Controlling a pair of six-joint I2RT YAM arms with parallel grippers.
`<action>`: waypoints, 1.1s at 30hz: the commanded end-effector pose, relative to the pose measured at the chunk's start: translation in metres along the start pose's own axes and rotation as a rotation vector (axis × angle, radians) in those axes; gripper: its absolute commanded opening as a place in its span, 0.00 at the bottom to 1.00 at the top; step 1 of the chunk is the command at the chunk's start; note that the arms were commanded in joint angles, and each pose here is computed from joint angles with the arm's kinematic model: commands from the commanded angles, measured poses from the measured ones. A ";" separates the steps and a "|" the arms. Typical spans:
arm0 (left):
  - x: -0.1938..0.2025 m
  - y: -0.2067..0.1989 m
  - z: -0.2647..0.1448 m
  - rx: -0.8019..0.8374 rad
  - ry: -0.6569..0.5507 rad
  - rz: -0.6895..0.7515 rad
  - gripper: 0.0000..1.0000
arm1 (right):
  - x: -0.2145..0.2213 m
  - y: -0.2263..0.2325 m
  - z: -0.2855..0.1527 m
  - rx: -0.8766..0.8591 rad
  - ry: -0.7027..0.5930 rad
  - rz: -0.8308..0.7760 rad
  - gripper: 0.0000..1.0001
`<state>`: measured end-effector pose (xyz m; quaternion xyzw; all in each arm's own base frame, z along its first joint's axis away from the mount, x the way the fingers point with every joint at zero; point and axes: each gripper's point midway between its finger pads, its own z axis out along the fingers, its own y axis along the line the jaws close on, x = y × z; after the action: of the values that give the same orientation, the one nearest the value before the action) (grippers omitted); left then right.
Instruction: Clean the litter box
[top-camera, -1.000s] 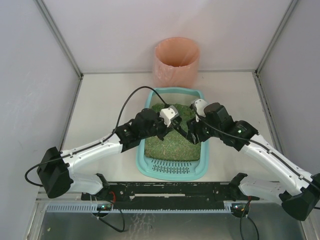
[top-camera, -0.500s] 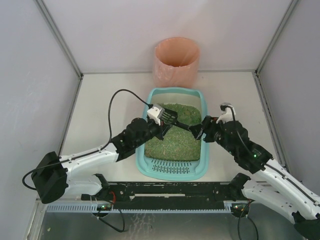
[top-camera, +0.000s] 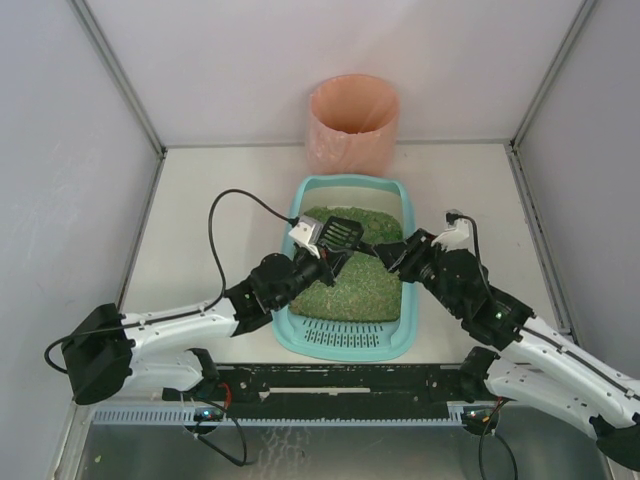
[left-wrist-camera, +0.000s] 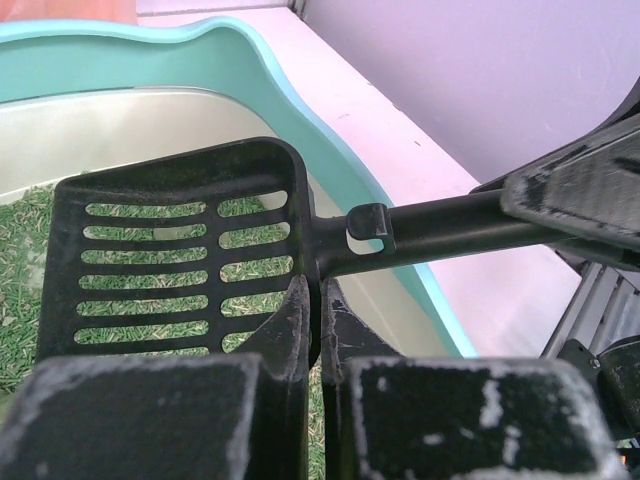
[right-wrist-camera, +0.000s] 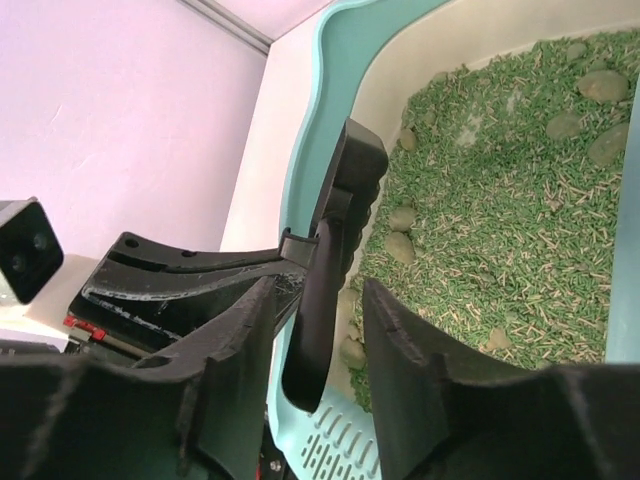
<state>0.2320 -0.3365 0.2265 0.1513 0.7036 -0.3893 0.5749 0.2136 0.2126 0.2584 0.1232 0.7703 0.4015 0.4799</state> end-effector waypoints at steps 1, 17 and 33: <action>-0.024 -0.008 -0.003 0.016 -0.098 -0.043 0.00 | -0.009 0.014 0.006 -0.036 -0.047 0.061 0.36; -0.038 0.001 -0.046 0.049 -0.184 0.161 0.78 | -0.014 -0.005 0.004 0.013 -0.035 -0.215 0.00; -0.023 -0.043 -0.049 0.422 -0.205 0.878 0.69 | 0.020 0.021 -0.008 -0.116 0.285 -0.697 0.00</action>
<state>0.1886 -0.3115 0.2534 0.4296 0.5027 -0.2821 0.6951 0.1996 0.2301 0.2438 -0.1770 0.8208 0.2736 0.4691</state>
